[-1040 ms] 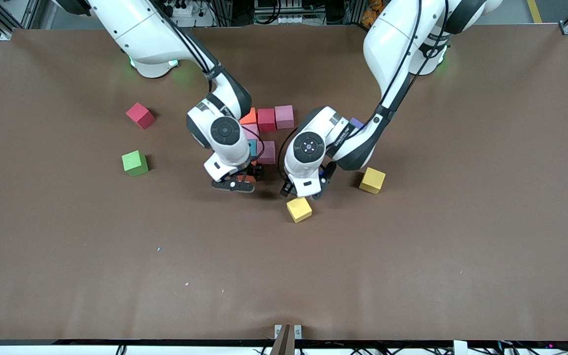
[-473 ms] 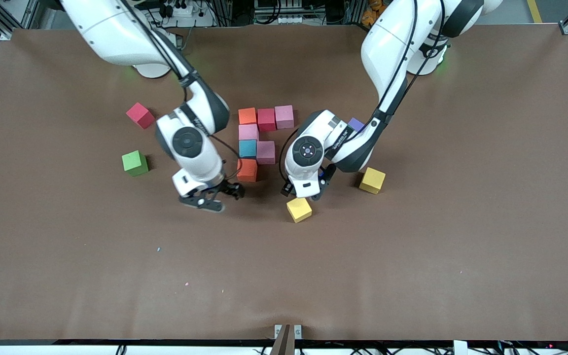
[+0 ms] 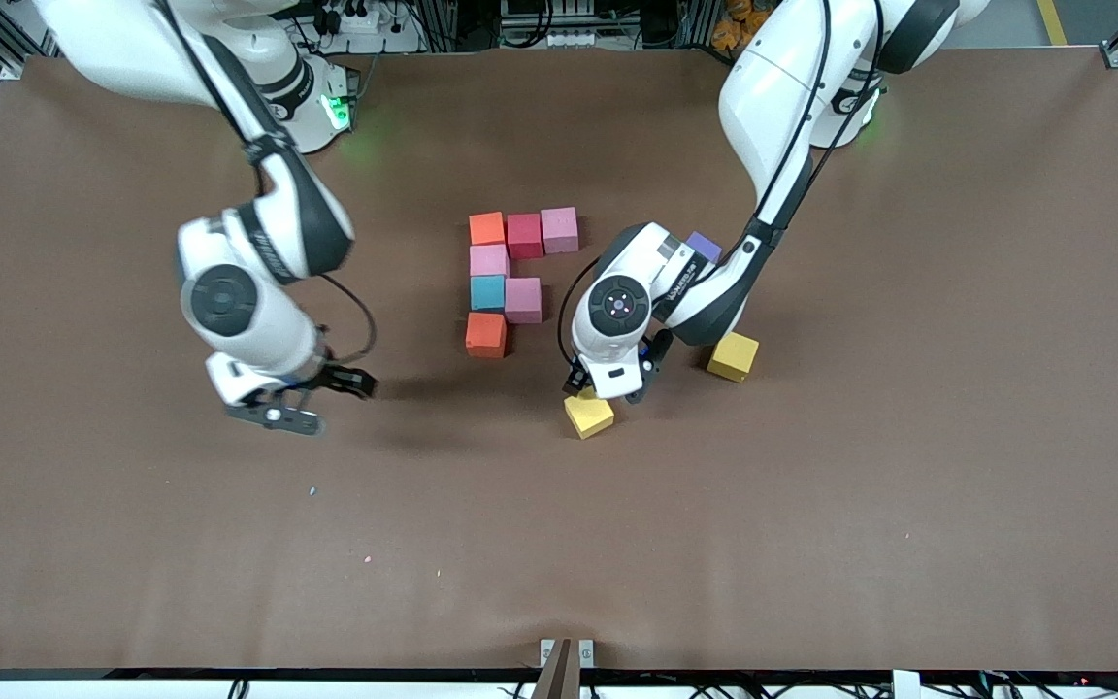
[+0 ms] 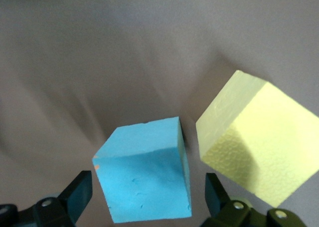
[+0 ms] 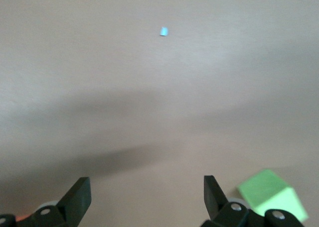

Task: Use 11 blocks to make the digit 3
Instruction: 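Open the right gripper and move it to the green cube, then grasp the green cube with the right gripper and lift it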

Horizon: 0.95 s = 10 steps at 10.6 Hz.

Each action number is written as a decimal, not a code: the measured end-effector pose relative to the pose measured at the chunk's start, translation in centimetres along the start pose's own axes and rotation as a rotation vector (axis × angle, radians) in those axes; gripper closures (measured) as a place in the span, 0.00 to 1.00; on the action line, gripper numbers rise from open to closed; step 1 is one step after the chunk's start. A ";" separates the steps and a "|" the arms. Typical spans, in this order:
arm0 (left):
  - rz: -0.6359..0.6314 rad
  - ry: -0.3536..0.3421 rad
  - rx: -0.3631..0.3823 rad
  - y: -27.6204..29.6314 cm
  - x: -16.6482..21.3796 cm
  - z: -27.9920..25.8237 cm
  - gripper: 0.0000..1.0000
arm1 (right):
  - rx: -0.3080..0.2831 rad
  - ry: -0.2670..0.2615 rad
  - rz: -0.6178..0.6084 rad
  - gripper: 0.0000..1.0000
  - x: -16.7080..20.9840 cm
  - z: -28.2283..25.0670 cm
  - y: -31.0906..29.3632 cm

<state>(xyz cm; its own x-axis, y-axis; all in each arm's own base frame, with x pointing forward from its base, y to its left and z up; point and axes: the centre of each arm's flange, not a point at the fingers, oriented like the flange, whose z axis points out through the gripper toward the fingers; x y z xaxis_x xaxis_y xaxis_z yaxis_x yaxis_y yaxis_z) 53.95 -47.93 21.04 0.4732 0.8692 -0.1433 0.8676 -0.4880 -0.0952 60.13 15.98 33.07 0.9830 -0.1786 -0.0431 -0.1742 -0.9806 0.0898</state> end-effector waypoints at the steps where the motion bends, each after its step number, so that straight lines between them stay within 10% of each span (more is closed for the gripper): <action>1: 0.003 0.004 0.012 -0.2 -0.1 0.2 0.00 | -0.012 -0.019 -0.042 0.00 -0.6 0.3 2.9; 6: 0.006 0.007 0.022 -0.3 -0.2 0.4 0.21 | -0.053 -0.128 -0.226 0.00 -5.4 4.1 11.4; 10: 0.005 0.008 0.022 -0.3 -0.2 0.4 0.28 | -0.022 -0.106 -0.323 0.00 -8.1 9.8 15.7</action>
<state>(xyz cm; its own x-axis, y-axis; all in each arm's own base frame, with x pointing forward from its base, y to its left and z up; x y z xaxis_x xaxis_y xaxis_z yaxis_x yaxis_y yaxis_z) 53.52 -47.95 20.71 0.4789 0.8672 -0.1362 0.8617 -0.4940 -0.1159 48.85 1.22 25.04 0.9754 0.1326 -0.1759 0.1476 -0.9862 0.0755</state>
